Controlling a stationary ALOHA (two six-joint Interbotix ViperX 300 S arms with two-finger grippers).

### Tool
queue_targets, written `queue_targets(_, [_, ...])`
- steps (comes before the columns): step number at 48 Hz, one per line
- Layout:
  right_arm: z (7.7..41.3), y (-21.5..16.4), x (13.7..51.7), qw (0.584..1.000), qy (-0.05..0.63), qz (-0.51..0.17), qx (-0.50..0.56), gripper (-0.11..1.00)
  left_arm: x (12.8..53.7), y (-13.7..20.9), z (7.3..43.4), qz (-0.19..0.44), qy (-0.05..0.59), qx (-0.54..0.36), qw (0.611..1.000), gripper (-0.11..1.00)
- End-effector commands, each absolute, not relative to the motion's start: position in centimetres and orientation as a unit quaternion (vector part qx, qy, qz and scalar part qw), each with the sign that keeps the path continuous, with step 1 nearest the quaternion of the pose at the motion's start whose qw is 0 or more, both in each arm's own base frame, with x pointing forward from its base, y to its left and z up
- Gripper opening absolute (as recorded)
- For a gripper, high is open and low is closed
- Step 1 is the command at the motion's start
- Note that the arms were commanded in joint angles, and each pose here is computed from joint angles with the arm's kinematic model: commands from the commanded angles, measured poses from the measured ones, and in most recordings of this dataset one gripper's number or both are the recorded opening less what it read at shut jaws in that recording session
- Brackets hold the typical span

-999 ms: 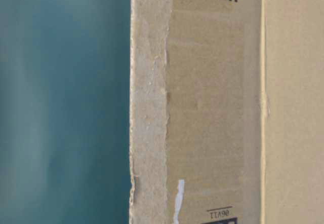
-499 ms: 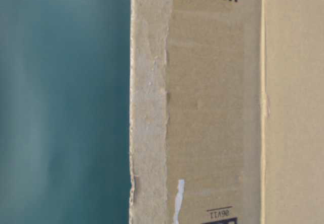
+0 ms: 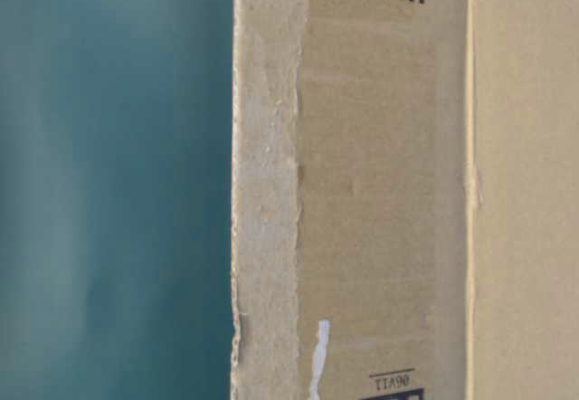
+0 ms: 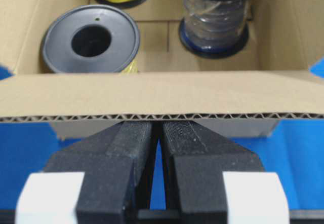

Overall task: Close the cardboard box.
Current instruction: 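Push the left and right side flaps inward with both grippers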

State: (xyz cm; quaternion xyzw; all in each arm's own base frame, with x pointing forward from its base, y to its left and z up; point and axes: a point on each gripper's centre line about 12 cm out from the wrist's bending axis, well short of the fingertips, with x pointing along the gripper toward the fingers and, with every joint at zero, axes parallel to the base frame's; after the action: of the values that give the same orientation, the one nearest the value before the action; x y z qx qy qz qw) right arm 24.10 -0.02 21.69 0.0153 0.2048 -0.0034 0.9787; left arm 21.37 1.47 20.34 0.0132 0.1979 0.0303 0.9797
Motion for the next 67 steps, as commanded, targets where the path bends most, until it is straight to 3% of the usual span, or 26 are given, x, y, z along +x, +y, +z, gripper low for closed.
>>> queue_targets(1, [22.9, 0.0, 25.4, 0.983, 0.181, -0.002, 0.011, 0.0, 23.3, 1.7, 21.8, 0.033, 0.178, 0.015, 0.983, 0.0])
queue_targets(14, [23.4, 0.0, 28.0, 0.989, 0.15, 0.001, 0.007, 0.0, 27.2, 2.1, 22.5, 0.038, 0.146, 0.014, 0.988, 0.0])
queue_targets(27, [22.0, -0.3, 30.5, 0.984, 0.178, -0.003, 0.008, 0.0, 31.2, 2.6, 20.8, 0.04, 0.185, 0.007, 0.982, 0.0])
queue_targets(39, [18.6, -0.9, 32.2, 0.973, 0.229, -0.013, 0.014, 0.0, 33.5, 2.6, 18.3, 0.039, 0.222, 0.003, 0.974, 0.0])
queue_targets(57, [17.7, -1.0, 32.7, 0.97, 0.243, -0.015, 0.014, 0.0, 34.9, 2.6, 18.0, 0.038, 0.225, 0.003, 0.974, 0.0])
queue_targets(67, [17.7, -1.0, 32.7, 0.97, 0.241, -0.015, 0.014, 0.0, 37.6, 4.1, 19.2, 0.053, 0.206, 0.007, 0.977, 0.0])
